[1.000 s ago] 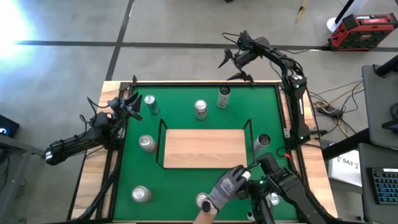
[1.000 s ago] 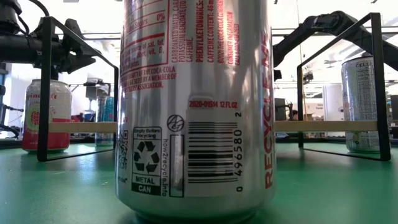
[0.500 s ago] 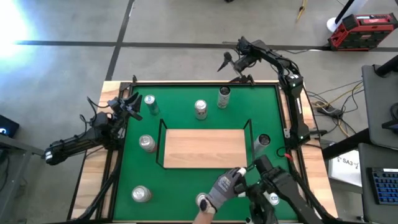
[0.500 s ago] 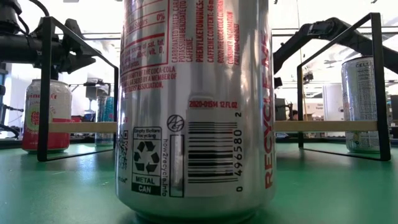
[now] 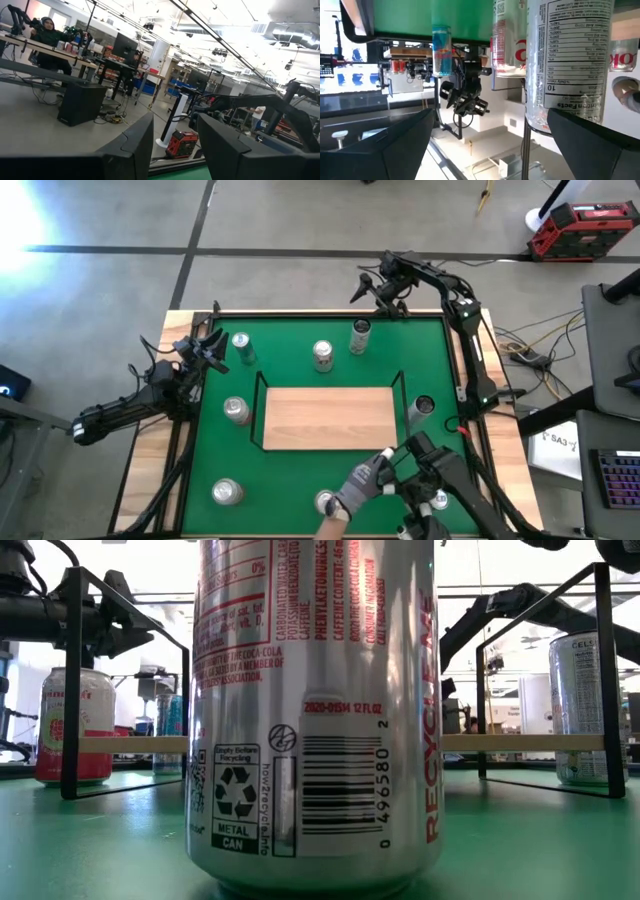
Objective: Place canned beverage on shelf
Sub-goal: Put the top white-yellow soda can on the shelf
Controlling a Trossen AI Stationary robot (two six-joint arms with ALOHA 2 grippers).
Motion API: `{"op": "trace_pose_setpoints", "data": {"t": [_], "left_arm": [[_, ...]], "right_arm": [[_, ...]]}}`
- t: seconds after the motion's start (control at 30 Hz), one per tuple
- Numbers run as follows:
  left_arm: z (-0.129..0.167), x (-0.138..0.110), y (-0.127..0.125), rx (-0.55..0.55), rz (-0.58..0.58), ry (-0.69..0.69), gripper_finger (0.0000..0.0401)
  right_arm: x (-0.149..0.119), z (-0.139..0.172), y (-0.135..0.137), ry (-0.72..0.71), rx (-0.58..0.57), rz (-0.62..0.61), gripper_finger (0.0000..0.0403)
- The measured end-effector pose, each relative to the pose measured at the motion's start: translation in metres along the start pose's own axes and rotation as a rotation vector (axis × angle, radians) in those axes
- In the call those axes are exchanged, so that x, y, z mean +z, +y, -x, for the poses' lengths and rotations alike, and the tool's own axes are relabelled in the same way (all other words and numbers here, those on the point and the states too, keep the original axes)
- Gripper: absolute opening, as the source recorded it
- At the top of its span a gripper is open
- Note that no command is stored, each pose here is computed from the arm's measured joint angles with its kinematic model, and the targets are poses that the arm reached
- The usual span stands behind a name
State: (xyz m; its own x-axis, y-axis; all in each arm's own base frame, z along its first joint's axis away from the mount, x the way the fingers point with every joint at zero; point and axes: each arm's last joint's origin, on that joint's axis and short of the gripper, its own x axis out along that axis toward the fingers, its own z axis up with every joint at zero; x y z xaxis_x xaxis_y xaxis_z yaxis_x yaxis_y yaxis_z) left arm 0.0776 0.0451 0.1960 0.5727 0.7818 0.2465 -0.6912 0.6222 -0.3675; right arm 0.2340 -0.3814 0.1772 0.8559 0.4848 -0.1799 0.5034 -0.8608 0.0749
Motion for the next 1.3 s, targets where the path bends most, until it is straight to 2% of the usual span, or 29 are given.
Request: {"op": "trace_pose_setpoints", "data": {"t": [0.23, 0.43, 0.6, 0.9, 1.1, 1.3], "left_arm": [[0.0, 0.0, 0.0, 0.0, 0.0, 0.0, 0.0137], [0.0, 0.0, 0.0, 0.0, 0.0, 0.0, 0.0137], [0.0, 0.0, 0.0, 0.0, 0.0, 0.0, 0.0137], [0.0, 0.0, 0.0, 0.001, 0.0, 0.0, 0.0137], [0.0, 0.0, 0.0, 0.0, 0.0, 0.0, 0.0137], [0.0, 0.0, 0.0, 0.0, 0.0, 0.0, 0.0137]], "right_arm": [[0.0, 0.02, -0.002, -0.007, 0.04, -0.01, 0.0383], [-0.002, 0.021, -0.014, -0.065, -0.011, -0.108, 0.0383], [0.002, 0.02, -0.019, -0.092, -0.034, -0.135, 0.0383], [0.017, 0.007, -0.032, -0.09, -0.09, -0.145, 0.0383], [0.018, -0.006, -0.035, -0.089, -0.122, -0.187, 0.0383], [0.017, -0.02, -0.036, -0.088, -0.156, -0.156, 0.0383]]}}
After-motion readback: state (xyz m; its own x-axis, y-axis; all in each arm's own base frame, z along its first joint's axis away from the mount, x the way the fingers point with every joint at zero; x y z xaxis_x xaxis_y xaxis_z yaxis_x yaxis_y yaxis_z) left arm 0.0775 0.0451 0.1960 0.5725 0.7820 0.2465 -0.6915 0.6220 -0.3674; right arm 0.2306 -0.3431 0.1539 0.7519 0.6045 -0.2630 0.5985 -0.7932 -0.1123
